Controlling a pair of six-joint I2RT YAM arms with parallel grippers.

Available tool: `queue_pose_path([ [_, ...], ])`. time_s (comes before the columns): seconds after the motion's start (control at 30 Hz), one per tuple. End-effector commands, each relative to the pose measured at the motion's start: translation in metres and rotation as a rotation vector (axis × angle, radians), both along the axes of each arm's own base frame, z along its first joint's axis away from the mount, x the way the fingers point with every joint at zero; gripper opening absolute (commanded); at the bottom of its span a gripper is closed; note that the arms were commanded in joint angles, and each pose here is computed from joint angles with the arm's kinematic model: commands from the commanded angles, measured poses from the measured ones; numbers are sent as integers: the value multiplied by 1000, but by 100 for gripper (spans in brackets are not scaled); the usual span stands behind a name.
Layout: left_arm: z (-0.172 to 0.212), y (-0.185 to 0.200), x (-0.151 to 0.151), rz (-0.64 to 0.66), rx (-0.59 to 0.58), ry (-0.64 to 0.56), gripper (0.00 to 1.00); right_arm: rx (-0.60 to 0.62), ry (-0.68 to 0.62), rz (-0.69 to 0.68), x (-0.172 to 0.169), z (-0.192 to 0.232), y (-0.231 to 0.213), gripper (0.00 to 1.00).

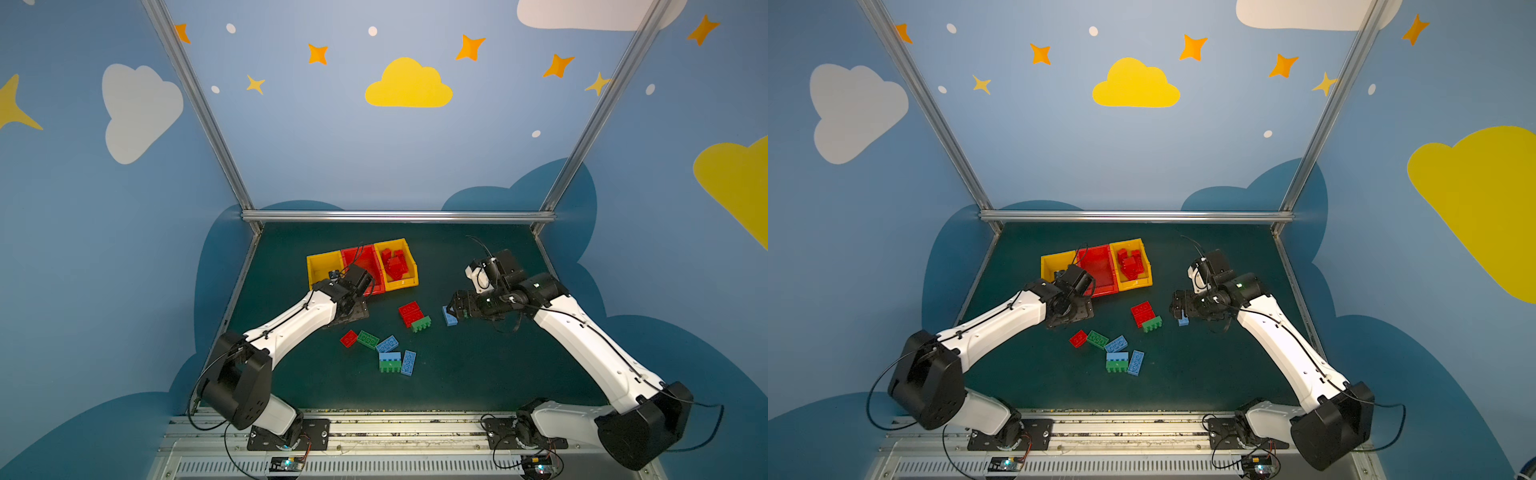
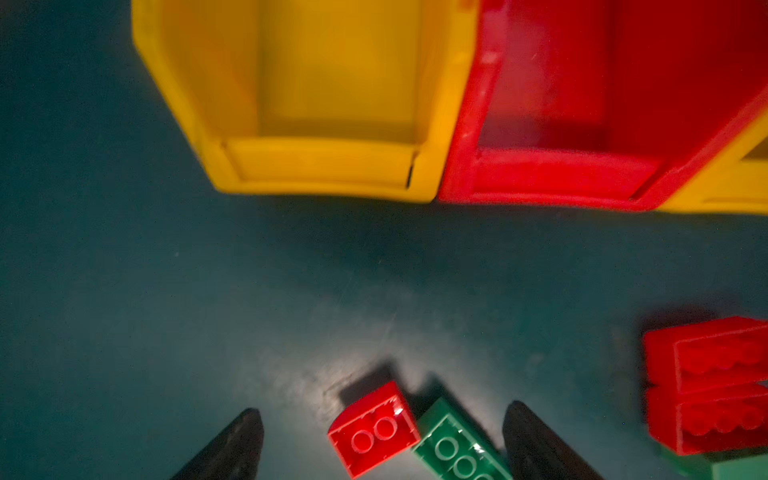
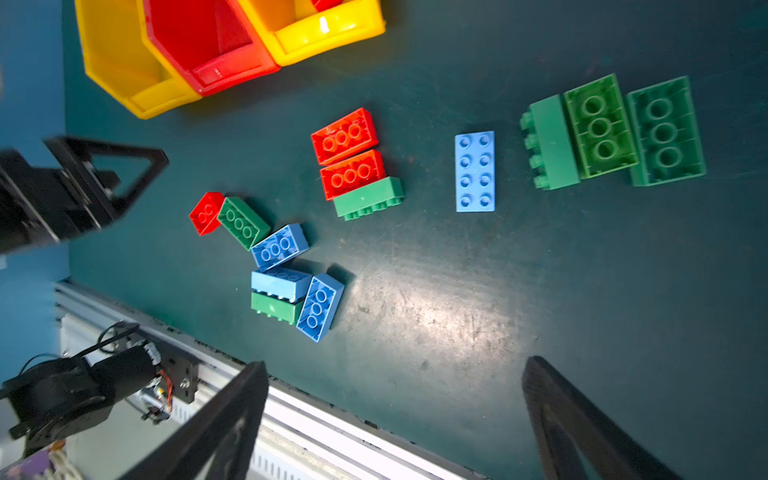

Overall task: Sort the legos into containers by color
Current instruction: 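Move the left gripper down to the small red 2x2 brick beside a green brick, then close the left gripper on the small red 2x2 brick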

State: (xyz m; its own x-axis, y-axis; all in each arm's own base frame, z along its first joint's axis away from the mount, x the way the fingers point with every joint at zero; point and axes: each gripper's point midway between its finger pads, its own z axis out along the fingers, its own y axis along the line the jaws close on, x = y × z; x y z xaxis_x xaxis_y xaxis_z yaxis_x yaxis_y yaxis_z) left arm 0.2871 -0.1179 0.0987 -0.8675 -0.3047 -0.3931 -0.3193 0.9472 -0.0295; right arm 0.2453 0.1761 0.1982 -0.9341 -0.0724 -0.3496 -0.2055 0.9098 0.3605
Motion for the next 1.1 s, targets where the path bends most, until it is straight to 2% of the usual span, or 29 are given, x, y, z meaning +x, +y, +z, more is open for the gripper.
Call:
queue_pose_path([
  [0.0,0,9,-25,60,-9,-20,89,29,9,43,-5,-2,7,94],
  [0.2,-26,7,-52,38,-22,34,87,34,6,63,-9,2,7,94],
  [0.43,-48,9,-61,-58,104,131,87,32,-3,57,-16,6,3,94],
  [0.7,-62,2,-50,-137,155,167,86,5,-15,30,-24,5,-9,94],
  [1.07,-76,-4,-17,-240,192,190,85,-17,-20,17,-20,6,-12,94],
])
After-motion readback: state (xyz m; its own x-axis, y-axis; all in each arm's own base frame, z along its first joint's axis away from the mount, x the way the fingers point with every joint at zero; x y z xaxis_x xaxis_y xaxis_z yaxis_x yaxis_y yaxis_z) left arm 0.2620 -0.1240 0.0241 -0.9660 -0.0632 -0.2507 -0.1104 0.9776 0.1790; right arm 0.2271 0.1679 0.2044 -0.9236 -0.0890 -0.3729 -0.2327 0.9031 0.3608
